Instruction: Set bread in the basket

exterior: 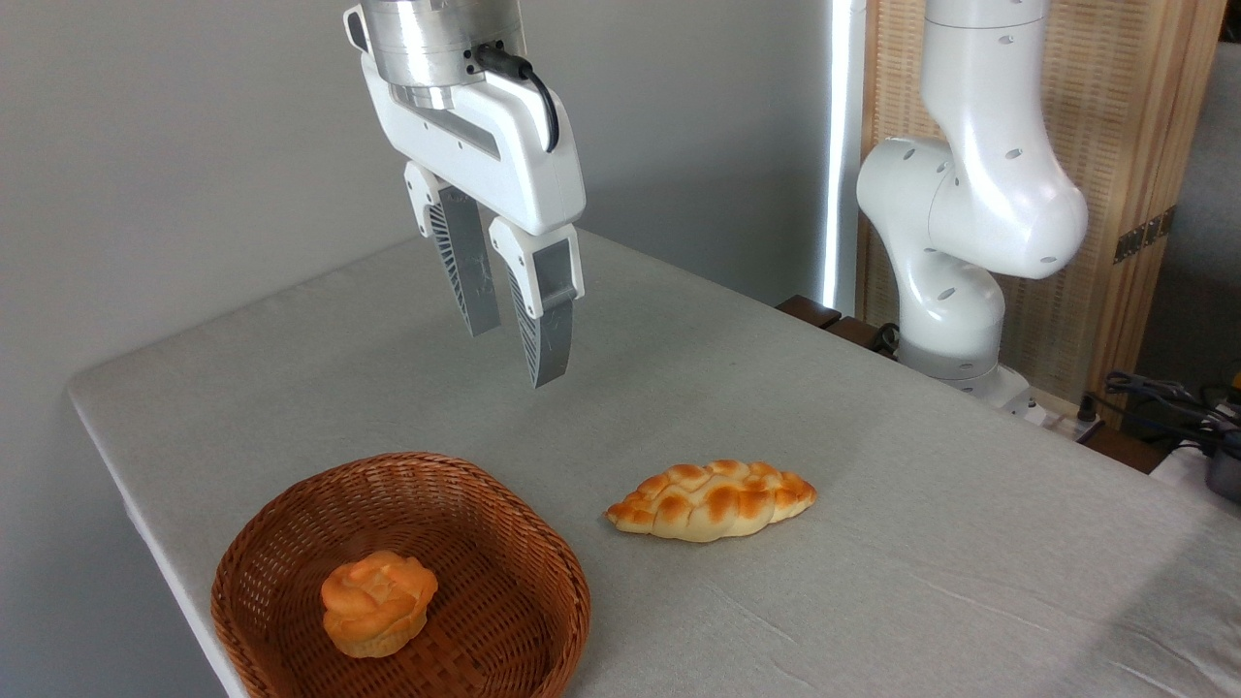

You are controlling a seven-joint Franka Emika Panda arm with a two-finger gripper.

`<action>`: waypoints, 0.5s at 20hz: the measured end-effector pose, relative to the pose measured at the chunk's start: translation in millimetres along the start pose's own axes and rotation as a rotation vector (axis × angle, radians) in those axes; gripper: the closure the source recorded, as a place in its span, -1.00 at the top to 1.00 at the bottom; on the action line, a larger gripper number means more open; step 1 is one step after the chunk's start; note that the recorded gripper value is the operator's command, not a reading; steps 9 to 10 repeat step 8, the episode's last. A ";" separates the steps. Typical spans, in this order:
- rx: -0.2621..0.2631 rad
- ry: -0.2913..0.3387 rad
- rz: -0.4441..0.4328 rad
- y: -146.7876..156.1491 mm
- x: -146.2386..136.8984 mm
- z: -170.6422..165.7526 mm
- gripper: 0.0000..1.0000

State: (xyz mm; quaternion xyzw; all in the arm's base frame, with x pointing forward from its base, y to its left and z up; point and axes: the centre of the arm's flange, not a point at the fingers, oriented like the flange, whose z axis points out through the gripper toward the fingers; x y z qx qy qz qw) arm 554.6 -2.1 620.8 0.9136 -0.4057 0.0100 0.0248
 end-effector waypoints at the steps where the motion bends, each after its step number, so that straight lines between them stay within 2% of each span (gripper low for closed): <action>1: 0.001 0.001 0.001 0.3 0.1 -0.6 1.00; 10: 0.003 0.017 -0.011 -3.3 -3.8 -4.4 1.00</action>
